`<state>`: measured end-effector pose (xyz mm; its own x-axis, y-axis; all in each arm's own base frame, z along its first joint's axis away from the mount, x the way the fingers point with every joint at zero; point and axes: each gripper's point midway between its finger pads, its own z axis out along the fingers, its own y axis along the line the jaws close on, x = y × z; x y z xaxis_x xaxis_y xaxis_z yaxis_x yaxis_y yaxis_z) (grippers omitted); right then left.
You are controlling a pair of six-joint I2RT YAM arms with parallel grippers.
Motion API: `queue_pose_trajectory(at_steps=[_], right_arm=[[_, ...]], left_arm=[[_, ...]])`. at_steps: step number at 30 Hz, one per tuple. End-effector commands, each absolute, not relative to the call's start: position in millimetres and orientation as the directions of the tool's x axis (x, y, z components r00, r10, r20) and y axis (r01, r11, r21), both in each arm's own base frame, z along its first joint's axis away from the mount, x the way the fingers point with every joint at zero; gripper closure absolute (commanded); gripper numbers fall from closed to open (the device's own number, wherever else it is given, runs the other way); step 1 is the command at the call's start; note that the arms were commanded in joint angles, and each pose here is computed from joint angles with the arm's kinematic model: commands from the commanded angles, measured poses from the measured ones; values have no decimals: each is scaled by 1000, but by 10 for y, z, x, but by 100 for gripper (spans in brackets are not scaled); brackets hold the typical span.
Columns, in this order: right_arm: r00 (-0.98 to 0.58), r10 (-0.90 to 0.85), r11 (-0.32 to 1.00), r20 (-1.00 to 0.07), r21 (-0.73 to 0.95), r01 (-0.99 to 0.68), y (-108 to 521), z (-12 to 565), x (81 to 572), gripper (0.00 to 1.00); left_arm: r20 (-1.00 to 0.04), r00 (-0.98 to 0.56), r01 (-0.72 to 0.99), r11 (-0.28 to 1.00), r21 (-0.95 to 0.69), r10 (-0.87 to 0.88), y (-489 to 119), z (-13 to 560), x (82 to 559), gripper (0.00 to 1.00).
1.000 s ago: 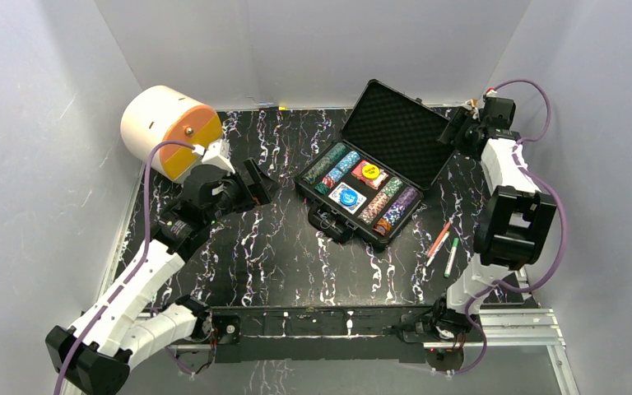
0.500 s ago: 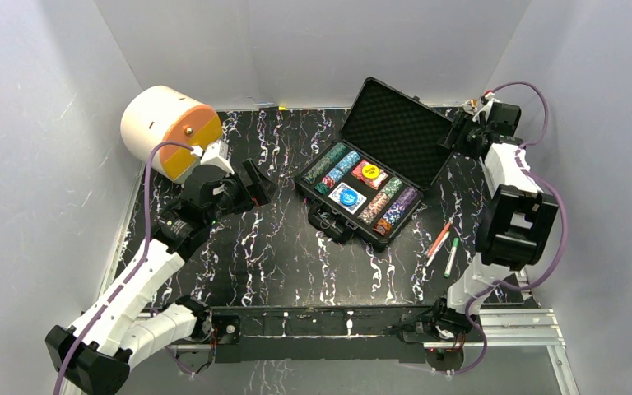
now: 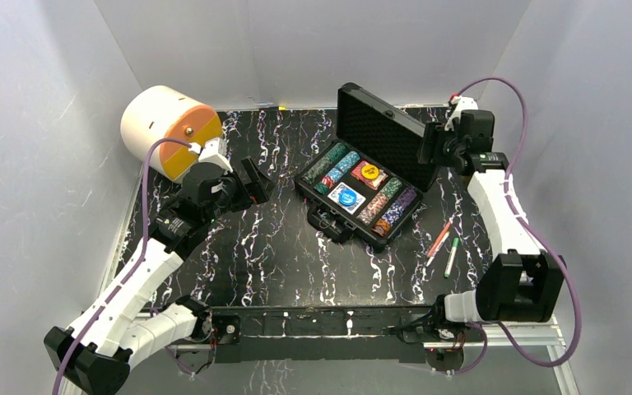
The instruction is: Pack up texas hold em set
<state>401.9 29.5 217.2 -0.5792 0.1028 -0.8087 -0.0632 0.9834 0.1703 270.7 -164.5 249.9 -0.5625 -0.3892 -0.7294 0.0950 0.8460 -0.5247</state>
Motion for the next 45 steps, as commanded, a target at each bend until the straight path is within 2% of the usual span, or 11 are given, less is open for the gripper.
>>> queue_pose_trajectory(at_steps=[1,12,16,23,29,32,35,36,38,45], right_arm=[[-625,126,943,-771,288,-165,873,2306,3570,21],[-712,106,930,-694,323,-177,978,2414,2821,12],[-742,47,891,-669,364,-271,1137,2500,2591,7],[-677,17,757,-736,452,-472,1468,2930,2332,8],[-700,78,745,-710,508,-433,1563,2773,2554,18],[-696,99,792,-711,480,-377,1559,2650,2797,25],[-694,73,834,-716,426,-351,1652,2530,2970,26],[-693,56,847,-719,402,-348,1693,2480,3016,26],[-707,13,875,-707,350,-334,1799,2305,3103,25],[-741,-112,926,-662,201,-320,2141,1774,3244,25]], left_arm=[[-762,-529,102,863,-494,-374,-1580,2645,2737,6],[-760,-543,101,871,-482,-357,-1619,2565,2799,6],[-756,-556,115,868,-483,-347,-1669,2556,2819,6],[-725,-597,122,854,-505,-344,-1768,2468,2817,6],[-648,-666,108,812,-573,-369,-1954,2304,2810,6],[-580,-717,87,777,-623,-385,-2099,2119,2808,10],[-519,-753,58,744,-665,-405,-2224,1897,2837,13],[-498,-764,53,730,-682,-411,-2272,1835,2842,11],[-469,-781,63,695,-716,-412,-2377,1736,2849,2],[-423,-794,35,662,-748,-436,-2473,1353,2906,2]])
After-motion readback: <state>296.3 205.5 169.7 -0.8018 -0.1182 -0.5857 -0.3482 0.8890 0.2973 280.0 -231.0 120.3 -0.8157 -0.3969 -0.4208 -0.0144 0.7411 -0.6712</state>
